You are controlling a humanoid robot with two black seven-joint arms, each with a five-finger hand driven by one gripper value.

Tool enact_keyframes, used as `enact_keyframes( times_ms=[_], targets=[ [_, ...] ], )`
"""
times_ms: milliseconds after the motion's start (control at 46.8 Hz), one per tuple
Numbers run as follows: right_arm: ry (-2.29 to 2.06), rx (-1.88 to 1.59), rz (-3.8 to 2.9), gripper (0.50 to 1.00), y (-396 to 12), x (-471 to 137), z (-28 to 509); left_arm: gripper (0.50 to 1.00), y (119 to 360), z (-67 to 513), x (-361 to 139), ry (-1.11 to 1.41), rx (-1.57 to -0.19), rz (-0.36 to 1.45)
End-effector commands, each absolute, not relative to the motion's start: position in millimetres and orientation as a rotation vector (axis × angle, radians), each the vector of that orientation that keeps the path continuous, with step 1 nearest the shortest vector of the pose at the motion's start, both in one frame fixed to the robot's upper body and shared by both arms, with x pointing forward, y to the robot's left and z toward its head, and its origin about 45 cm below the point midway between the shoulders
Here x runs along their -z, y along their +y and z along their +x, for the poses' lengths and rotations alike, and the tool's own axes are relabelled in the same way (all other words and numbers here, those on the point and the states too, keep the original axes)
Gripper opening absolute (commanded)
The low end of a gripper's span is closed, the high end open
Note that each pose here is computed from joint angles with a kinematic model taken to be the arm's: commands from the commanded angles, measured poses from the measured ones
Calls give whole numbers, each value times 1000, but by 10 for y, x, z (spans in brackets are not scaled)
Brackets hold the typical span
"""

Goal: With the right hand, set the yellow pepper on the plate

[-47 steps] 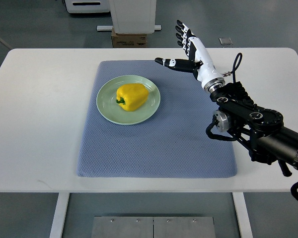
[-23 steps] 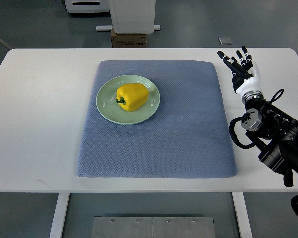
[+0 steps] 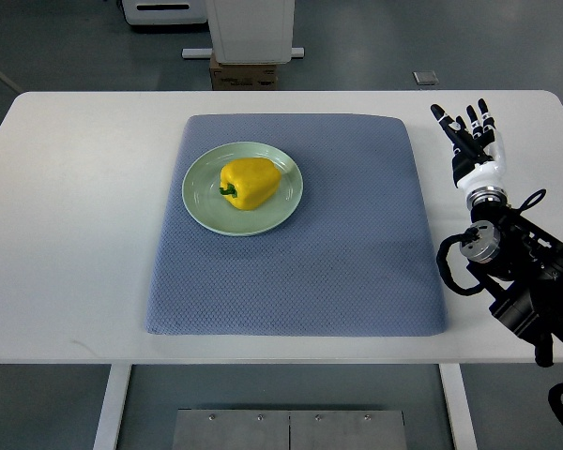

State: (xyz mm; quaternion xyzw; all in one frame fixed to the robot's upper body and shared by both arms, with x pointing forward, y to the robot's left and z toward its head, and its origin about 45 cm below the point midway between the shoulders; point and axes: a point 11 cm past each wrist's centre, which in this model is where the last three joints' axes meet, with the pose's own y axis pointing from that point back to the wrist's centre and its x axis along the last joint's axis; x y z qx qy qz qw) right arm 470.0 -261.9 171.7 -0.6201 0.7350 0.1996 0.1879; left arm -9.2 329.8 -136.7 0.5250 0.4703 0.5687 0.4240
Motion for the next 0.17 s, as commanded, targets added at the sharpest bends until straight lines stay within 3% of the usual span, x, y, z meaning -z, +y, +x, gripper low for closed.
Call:
enact_keyframes(
  times_ms=[0, 150],
  targets=[
    [2076, -561, -1741, 1000, -2627, -1703, 4693, 1000, 3299, -91, 1367, 1176, -1423, 1314],
    [2084, -570, -1738, 1000, -2614, -1663, 4669, 1000, 3294, -100, 1368, 1178, -1421, 1313]
  ],
)
